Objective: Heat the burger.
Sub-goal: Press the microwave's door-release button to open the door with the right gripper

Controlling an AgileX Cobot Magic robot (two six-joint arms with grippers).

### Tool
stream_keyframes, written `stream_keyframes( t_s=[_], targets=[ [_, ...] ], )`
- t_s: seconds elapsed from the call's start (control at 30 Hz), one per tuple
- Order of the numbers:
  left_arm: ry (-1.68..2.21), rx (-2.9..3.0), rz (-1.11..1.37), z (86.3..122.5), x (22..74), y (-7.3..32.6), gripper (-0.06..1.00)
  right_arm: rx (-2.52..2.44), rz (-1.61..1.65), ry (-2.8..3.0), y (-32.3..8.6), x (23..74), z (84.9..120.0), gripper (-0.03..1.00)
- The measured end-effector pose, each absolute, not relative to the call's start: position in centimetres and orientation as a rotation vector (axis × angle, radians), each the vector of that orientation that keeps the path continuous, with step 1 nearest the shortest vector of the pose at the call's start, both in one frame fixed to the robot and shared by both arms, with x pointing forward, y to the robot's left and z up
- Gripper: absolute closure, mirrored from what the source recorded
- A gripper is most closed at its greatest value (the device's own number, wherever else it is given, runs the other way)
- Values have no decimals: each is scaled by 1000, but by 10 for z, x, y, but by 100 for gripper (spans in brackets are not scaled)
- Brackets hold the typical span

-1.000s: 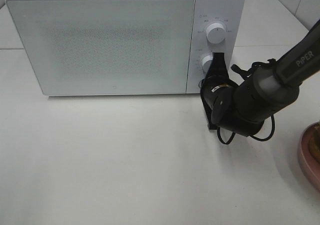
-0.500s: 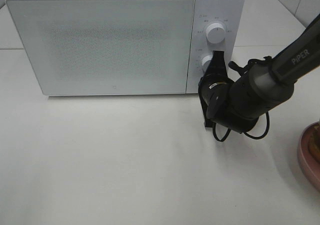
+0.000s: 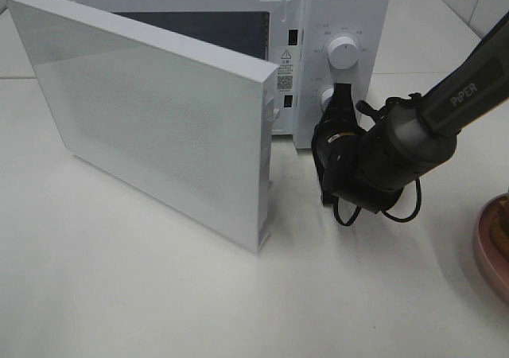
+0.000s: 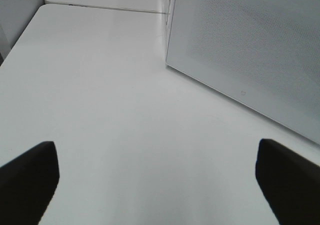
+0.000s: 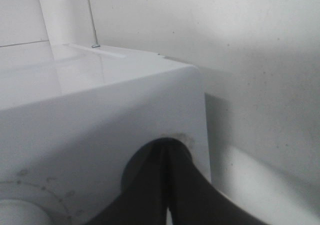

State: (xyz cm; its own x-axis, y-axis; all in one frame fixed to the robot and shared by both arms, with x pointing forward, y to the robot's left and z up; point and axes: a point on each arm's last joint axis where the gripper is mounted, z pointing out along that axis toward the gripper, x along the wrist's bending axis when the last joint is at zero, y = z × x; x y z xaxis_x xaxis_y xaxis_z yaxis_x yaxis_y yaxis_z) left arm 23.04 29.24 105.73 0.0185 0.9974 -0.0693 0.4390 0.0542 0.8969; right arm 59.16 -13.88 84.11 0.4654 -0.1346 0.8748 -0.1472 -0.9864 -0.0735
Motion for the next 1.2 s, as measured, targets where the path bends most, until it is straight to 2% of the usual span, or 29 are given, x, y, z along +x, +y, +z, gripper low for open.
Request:
stream_keyframes(
  t_s=[0.7, 1.2],
  targets=[
    [1536, 1498, 886, 1057, 230, 292, -4, 2698, 1582, -235, -138, 591, 842, 95],
    [1536, 1498, 886, 1057, 230, 292, -4, 2718, 1525, -29, -145, 578, 861, 95]
  ],
)
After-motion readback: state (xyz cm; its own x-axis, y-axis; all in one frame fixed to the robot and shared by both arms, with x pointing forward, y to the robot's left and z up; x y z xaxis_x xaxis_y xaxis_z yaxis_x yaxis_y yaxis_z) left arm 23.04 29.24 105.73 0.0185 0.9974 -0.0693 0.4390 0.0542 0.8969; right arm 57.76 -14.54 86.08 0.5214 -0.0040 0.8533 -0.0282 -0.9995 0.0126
